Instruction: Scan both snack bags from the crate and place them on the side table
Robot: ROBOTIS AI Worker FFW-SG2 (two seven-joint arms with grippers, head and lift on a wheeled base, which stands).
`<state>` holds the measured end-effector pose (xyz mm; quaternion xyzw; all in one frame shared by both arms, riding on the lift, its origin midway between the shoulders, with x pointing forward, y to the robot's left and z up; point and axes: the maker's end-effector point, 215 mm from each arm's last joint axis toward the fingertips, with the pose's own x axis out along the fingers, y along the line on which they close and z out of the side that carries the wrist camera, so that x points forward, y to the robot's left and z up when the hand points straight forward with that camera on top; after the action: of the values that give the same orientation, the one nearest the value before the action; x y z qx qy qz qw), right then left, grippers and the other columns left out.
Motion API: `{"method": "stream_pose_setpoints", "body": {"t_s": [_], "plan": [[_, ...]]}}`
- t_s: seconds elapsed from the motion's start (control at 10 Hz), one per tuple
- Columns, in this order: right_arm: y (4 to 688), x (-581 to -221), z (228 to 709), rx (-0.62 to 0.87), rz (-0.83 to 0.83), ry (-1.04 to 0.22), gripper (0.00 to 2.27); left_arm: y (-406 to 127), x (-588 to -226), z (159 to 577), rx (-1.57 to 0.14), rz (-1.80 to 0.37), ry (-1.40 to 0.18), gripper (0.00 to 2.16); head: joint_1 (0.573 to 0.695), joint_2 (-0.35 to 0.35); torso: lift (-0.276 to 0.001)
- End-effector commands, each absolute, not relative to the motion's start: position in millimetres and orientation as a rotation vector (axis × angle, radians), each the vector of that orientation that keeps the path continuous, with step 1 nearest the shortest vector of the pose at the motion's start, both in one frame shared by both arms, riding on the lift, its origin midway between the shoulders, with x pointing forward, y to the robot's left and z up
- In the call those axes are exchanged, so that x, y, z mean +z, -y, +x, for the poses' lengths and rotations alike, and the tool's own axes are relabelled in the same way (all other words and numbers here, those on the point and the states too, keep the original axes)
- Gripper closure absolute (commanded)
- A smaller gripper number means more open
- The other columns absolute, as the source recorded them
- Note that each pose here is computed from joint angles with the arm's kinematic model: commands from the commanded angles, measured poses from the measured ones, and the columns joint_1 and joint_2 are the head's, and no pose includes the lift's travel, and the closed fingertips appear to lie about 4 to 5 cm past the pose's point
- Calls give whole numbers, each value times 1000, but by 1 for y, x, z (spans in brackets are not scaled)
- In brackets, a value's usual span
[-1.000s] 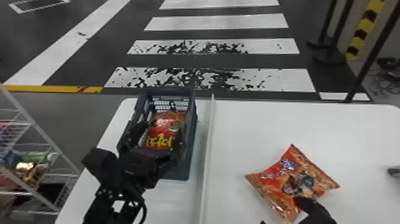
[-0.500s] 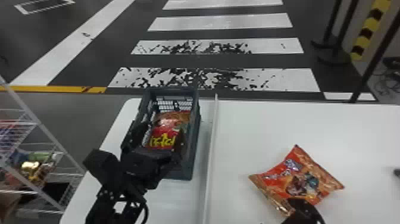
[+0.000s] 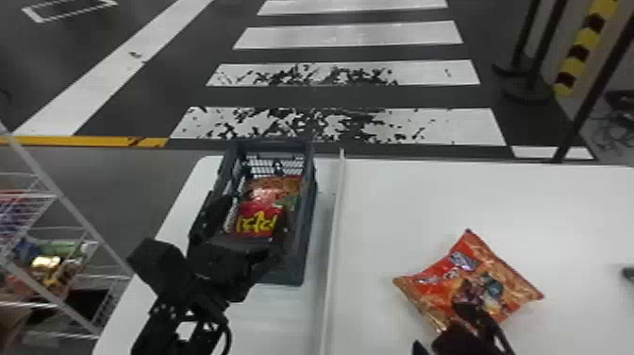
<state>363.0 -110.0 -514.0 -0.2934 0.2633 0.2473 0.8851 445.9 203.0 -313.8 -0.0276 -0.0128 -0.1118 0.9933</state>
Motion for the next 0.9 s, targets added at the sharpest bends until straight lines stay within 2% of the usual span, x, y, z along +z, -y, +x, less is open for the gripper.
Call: {"method": "stream_pose_setpoints", "body": {"t_s": [0.0, 0.1, 0.2, 0.3, 0.4, 0.6, 0.8], "plan": [[115, -519, 369, 502, -653, -555, 215, -206, -315, 445, -219, -54, 24, 90, 695, 132, -98], [123, -521, 372, 487, -685, -569, 292, -207, -314, 445, -219, -56, 24, 90, 695, 127, -98], [137, -531, 369, 456, -716, -625, 495, -207, -315, 445, -218, -58, 24, 90, 695, 120, -98], [143, -535, 367, 442, -716, -652, 1220, -208, -313, 445, -218, -60, 31, 90, 695, 112, -98], [149, -533, 369, 408, -725, -645, 2199, -207, -313, 445, -221, -61, 31, 90, 695, 97, -98], [142, -524, 369, 416, -710, -617, 2243, -207, -313, 445, -221, -63, 31, 90, 695, 80, -98], [137, -498, 376, 405, -620, -557, 2243, -208, -314, 444, -221, -64, 28, 90, 695, 89, -98]]}}
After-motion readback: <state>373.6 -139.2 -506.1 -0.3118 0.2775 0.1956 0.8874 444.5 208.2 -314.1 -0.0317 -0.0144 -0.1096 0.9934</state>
